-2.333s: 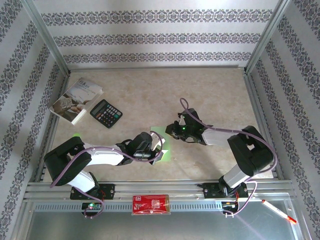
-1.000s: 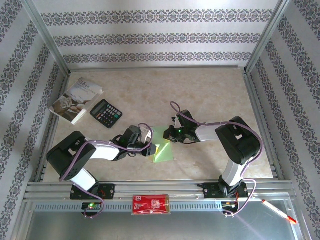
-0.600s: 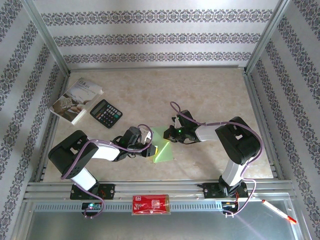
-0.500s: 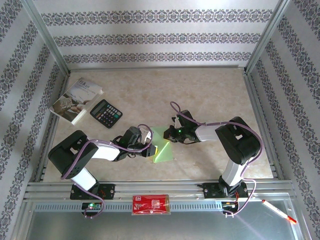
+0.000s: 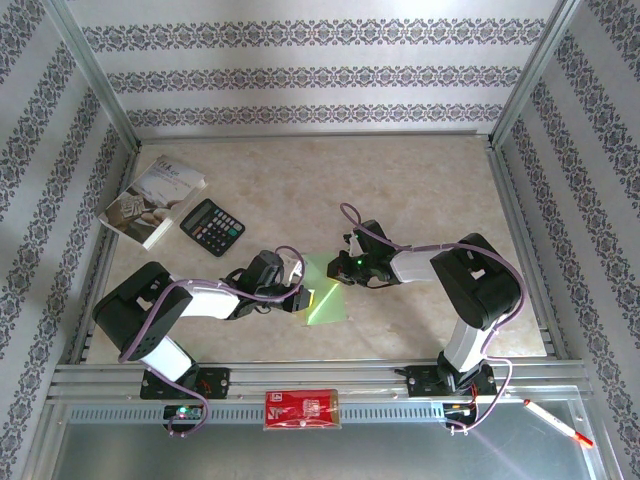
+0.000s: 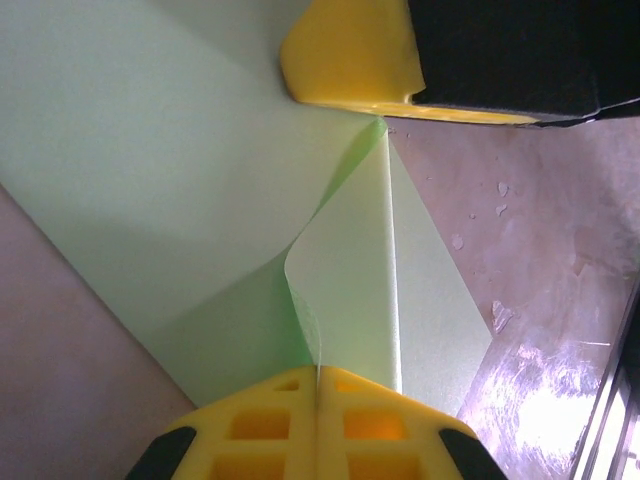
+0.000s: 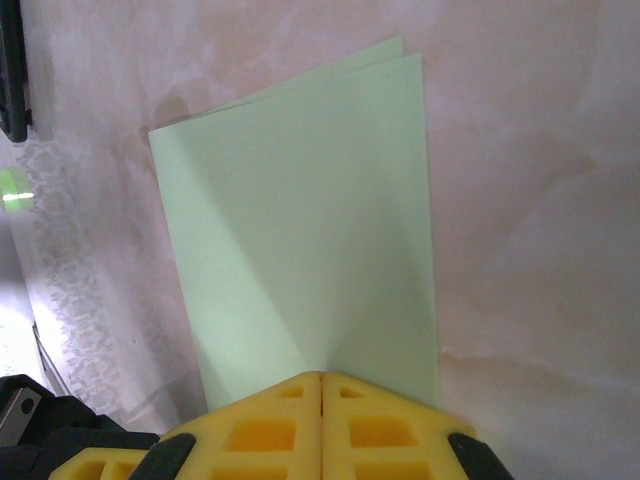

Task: Fold a paper plane with a square sheet of paper (pick it up from the middle)
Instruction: Fold the triangle a second time at the center of the table.

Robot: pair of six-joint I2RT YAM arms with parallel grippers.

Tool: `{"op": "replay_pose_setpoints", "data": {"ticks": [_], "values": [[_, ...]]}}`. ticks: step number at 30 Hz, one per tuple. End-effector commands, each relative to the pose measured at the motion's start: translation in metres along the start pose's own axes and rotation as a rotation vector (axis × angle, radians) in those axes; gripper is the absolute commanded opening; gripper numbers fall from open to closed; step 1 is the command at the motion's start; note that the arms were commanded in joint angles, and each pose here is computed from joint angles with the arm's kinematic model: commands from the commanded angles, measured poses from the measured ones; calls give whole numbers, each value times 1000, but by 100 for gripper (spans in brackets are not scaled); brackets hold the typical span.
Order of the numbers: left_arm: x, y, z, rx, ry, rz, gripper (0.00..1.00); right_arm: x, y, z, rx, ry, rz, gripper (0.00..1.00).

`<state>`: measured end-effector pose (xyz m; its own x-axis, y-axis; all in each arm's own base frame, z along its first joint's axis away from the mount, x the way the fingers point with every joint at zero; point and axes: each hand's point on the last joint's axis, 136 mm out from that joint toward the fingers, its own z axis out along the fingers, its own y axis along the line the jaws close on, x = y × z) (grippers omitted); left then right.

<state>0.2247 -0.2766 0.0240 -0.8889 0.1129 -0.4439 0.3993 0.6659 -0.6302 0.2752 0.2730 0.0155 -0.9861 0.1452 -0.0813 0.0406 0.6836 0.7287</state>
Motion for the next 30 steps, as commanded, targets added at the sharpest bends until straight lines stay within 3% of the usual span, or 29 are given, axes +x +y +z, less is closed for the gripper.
{"op": "replay_pose_setpoints", "data": {"ticks": [1, 20, 30], "values": [[-7, 2, -5, -26, -5, 28, 0, 9, -20, 4, 53, 31, 39, 6], [-8, 5, -3, -49, 18, 48, 0, 10, -18, 5, 49, 37, 36, 6], [2, 13, -2, -85, 64, 45, 0, -7, 21, -9, -39, 3, -3, 9]]}}
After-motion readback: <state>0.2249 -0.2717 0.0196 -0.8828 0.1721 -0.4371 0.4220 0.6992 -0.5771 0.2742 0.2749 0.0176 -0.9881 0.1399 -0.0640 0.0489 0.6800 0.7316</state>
